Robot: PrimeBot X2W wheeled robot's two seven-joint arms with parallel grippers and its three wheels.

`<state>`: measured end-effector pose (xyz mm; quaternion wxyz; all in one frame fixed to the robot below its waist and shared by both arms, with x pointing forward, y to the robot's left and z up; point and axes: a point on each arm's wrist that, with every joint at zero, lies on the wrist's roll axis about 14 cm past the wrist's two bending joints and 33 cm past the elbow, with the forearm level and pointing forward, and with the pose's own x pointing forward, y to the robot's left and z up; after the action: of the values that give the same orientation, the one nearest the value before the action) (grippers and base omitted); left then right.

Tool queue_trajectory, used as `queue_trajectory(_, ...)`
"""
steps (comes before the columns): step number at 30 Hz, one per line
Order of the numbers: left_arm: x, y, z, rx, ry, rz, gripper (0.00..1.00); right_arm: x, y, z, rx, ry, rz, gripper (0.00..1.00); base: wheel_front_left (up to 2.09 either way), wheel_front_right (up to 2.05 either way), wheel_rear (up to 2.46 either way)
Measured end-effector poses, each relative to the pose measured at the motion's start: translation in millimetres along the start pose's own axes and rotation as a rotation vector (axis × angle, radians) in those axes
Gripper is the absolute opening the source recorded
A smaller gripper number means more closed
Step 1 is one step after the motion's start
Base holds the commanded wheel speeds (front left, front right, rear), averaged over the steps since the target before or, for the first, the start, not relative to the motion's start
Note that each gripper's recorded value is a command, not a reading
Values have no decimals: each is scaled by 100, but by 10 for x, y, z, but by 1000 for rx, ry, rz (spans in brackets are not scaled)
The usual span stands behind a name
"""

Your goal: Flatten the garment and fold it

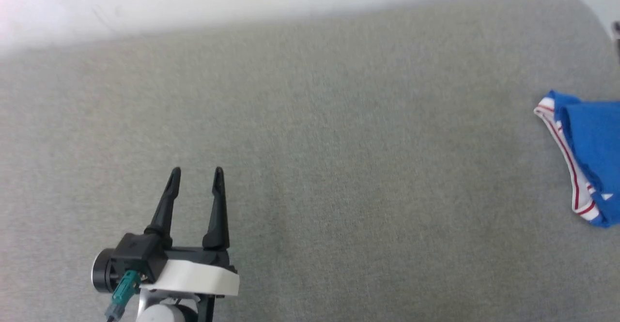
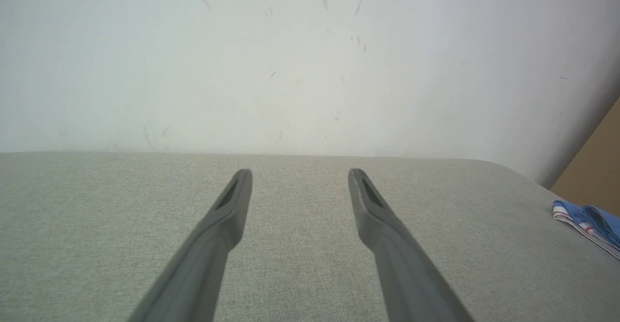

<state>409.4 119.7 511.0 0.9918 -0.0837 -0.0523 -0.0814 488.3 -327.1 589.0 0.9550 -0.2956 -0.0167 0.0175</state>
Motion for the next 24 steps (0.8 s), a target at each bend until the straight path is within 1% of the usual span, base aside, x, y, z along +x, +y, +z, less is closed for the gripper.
queue_trajectory(3,-87,56,120,12,-26,24,100,-86,113,272,93,-105,-12,100,0,0,0)
queue_trajectory(6,-193,130,197,25,-40,55,100,-202,256,483,231,-196,-34,100,0,0,0)
queue_trajectory(8,-260,187,226,31,-44,75,100,-285,376,571,314,-236,-41,100,0,0,0)
queue_trajectory(11,-352,301,282,38,-55,119,100,-405,641,638,414,-265,-24,100,0,0,0)
queue_trajectory(13,-417,357,300,43,-57,140,100,-489,824,675,474,-276,-12,100,0,0,0)
queue_trajectory(14,-417,357,300,43,-57,140,100,-489,824,675,474,-276,-12,100,0,0,0)
queue_trajectory(15,-463,396,338,66,-65,155,100,-569,992,674,517,-273,4,100,0,0,0)
queue_trajectory(18,-530,441,366,79,-70,172,100,-689,1196,640,580,-253,13,100,0,0,0)
queue_trajectory(22,-611,482,373,96,-67,188,100,-832,1440,540,632,-202,26,100,0,0,0)
queue_trajectory(24,-652,497,350,103,-58,194,100,-904,1560,473,636,-171,42,100,0,0,0)
